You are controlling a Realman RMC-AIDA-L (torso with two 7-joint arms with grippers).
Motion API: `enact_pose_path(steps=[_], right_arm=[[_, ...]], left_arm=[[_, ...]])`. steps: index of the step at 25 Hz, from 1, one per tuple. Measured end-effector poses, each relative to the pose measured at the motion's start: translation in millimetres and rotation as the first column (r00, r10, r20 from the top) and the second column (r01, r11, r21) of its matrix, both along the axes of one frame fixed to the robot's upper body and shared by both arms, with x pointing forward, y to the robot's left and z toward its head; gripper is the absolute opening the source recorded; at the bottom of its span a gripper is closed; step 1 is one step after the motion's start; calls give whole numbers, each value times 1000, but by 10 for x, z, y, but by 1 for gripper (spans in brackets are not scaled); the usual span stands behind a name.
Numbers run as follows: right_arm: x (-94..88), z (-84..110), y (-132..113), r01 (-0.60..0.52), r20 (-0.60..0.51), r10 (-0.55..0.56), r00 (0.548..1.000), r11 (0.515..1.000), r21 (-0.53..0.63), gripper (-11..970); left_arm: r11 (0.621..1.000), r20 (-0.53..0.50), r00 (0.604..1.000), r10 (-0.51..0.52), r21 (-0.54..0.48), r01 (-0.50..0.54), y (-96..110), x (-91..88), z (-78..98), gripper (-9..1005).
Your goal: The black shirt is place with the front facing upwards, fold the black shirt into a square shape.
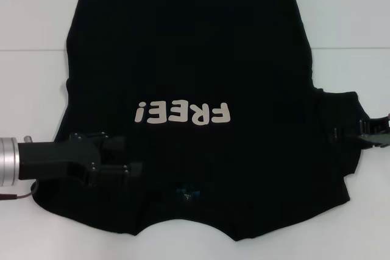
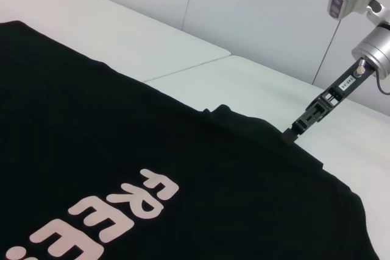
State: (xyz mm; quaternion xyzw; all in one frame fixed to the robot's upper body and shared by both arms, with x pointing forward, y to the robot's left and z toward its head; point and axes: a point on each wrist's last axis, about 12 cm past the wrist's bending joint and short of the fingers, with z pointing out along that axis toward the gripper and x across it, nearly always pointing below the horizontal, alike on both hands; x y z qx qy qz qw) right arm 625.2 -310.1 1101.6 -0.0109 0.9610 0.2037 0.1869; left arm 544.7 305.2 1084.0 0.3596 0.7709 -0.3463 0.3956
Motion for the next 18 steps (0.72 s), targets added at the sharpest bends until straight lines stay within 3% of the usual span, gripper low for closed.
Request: enact_pose_path(steps=[15, 18], right_arm=[[33, 29, -93, 26, 30, -26, 999, 999, -28, 784], [35, 29, -100, 29, 32, -28, 999, 999, -31, 645]], left_arm=[[1000, 0, 1000, 0, 0, 0, -3, 5, 3, 827], [1000, -1, 1000, 0, -1, 0, -3, 4, 3, 827]])
